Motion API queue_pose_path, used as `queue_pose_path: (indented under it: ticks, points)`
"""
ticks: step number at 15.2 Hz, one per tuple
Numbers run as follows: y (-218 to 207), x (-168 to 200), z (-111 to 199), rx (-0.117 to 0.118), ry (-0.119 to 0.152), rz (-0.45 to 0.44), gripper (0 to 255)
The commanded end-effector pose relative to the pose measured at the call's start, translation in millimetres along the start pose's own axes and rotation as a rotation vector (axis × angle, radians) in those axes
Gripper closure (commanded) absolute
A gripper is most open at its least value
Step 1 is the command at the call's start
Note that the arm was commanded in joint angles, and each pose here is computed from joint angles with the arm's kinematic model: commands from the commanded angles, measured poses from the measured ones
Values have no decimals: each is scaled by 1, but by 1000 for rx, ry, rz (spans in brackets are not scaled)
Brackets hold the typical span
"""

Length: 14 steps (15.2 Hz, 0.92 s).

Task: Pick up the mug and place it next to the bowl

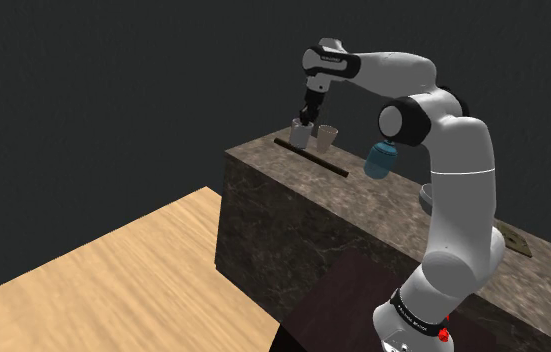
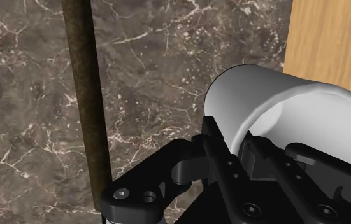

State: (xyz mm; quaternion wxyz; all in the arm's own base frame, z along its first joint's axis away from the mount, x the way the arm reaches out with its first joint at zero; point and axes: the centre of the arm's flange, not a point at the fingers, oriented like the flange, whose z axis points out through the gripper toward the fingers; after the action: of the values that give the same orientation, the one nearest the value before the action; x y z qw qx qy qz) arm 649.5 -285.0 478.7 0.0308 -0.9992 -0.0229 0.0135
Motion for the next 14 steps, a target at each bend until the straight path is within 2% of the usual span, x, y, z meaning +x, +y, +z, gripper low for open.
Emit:
queue_pose_path:
  ticks: [1,7,14]
  points:
    - [-1,-1,-11,0,0,0,255]
    - [-3,-2,-41,0,0,0,255]
    - [23,-91,-41,0,0,0,255]
